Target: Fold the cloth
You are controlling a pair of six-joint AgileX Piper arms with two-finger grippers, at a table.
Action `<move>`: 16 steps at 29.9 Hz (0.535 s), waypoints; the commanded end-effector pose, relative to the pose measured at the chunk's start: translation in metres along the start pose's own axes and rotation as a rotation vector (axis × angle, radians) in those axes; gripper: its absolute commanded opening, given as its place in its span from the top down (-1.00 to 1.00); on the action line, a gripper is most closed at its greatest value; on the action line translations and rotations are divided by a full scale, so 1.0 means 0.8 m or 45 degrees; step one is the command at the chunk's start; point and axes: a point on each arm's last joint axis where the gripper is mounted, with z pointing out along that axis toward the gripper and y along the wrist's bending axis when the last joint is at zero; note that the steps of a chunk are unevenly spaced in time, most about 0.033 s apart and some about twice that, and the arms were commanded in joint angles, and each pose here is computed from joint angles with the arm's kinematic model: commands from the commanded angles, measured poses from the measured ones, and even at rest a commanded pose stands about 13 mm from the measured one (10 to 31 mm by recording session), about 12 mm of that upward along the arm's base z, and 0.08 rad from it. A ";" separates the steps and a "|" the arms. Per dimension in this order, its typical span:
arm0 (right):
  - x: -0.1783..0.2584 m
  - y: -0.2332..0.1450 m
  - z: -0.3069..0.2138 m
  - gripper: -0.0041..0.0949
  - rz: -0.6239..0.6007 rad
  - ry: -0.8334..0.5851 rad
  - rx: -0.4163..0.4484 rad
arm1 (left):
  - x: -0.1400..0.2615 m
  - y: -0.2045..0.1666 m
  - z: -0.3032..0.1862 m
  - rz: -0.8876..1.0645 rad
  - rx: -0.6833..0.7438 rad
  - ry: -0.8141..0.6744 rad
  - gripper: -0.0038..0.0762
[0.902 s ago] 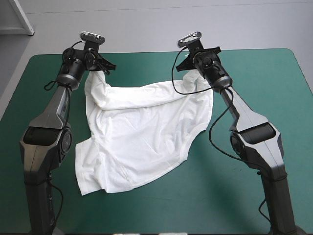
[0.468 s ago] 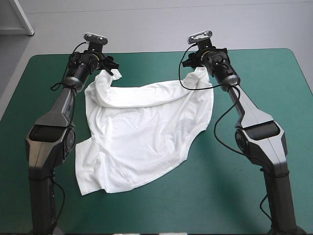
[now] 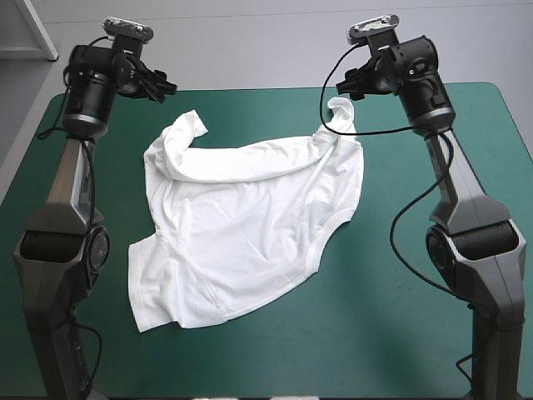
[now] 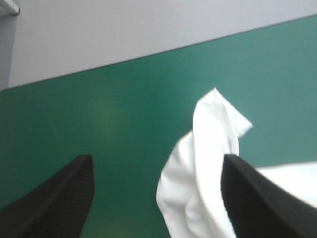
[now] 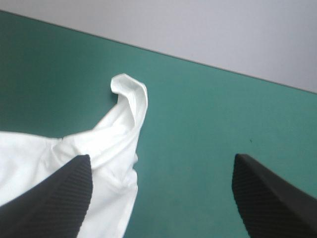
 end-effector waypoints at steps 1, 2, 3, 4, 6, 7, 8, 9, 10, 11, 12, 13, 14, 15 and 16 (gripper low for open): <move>-0.018 -0.019 -0.083 -0.57 0.025 -0.126 0.017 | -0.007 0.010 -0.088 -0.035 0.031 -0.025 -0.26; -0.019 -0.018 -0.093 -0.54 0.040 -0.141 -0.010 | -0.006 0.009 -0.096 -0.044 0.056 -0.019 -0.20; -0.020 -0.017 -0.100 -0.51 0.041 -0.155 -0.038 | -0.006 0.008 -0.105 -0.056 0.079 -0.032 -0.17; -0.022 -0.016 -0.110 -0.47 0.061 -0.172 -0.069 | -0.006 0.005 -0.110 -0.069 0.124 -0.040 -0.13; -0.020 -0.013 -0.126 -0.39 0.089 -0.183 -0.138 | -0.004 -0.002 -0.127 -0.087 0.216 -0.061 -0.07; -0.018 -0.011 -0.134 -0.35 0.095 -0.180 -0.166 | -0.003 -0.005 -0.132 -0.096 0.251 -0.063 -0.06; -0.014 -0.010 -0.140 -0.33 0.102 -0.168 -0.189 | 0.001 -0.009 -0.140 -0.103 0.302 -0.062 -0.06; -0.007 -0.009 -0.142 -0.31 0.104 -0.140 -0.205 | 0.003 -0.012 -0.145 -0.093 0.336 -0.061 -0.06; 0.000 -0.008 -0.146 -0.29 0.097 -0.115 -0.216 | 0.007 -0.013 -0.153 -0.088 0.362 -0.062 -0.06; 0.009 -0.008 -0.149 -0.28 0.094 -0.083 -0.217 | 0.014 -0.016 -0.156 -0.086 0.384 -0.038 -0.06; 0.016 -0.008 -0.154 -0.27 0.093 -0.063 -0.218 | 0.020 -0.016 -0.163 -0.081 0.391 -0.031 -0.06; 0.026 -0.008 -0.154 -0.27 0.079 -0.024 -0.219 | 0.027 -0.017 -0.167 -0.077 0.394 -0.009 -0.06; 0.037 -0.007 -0.154 -0.27 0.073 0.016 -0.221 | 0.036 -0.018 -0.171 -0.073 0.398 0.015 -0.06; 0.046 -0.006 -0.154 -0.27 0.067 0.045 -0.222 | 0.045 -0.020 -0.170 -0.062 0.404 0.049 -0.06; 0.057 -0.005 -0.153 -0.27 0.056 0.084 -0.224 | 0.056 -0.022 -0.172 -0.039 0.409 0.075 -0.06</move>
